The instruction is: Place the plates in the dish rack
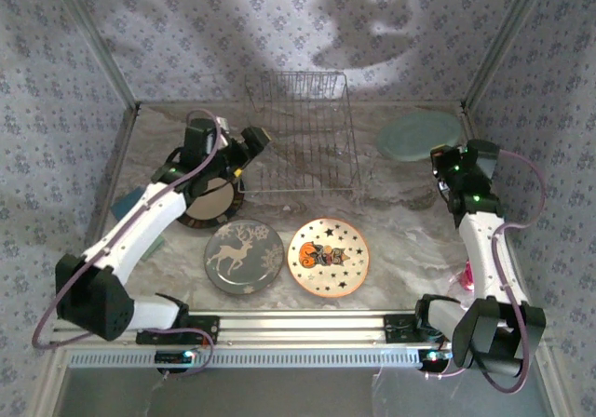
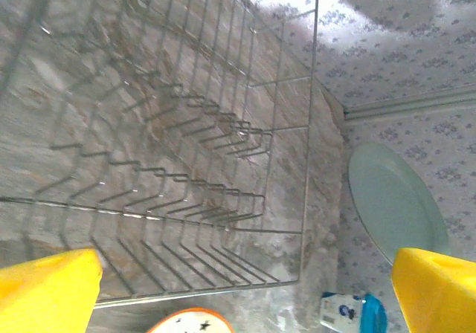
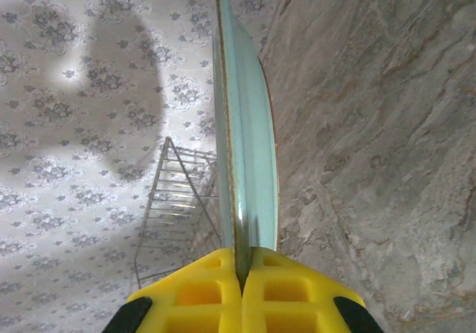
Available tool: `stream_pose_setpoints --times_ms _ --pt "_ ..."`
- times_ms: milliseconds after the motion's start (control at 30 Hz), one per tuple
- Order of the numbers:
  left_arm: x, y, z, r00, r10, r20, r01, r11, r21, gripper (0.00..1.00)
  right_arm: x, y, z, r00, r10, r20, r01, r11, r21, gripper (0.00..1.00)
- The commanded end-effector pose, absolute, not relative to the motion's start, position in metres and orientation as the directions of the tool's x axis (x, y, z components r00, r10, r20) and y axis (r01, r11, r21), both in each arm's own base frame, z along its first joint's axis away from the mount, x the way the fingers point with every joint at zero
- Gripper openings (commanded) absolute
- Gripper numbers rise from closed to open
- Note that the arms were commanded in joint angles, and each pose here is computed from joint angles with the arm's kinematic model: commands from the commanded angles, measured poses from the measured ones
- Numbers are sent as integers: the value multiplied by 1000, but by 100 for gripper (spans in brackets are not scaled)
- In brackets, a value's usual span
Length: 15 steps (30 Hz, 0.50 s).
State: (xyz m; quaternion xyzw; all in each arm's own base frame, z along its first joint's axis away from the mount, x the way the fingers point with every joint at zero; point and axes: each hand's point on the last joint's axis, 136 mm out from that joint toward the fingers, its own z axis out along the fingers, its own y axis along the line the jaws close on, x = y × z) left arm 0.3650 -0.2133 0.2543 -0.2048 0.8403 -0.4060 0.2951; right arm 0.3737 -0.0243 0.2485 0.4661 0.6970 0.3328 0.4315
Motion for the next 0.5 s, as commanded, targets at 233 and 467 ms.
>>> stream_pose_setpoints --times_ms 233,467 --pt "391 -271 266 -774 -606 -183 -108 411 -905 97 393 23 336 -210 944 -252 42 267 963 0" --pt "403 -285 255 -775 -622 -115 -151 359 -921 95 392 59 337 -257 937 -236 3 245 969 0"
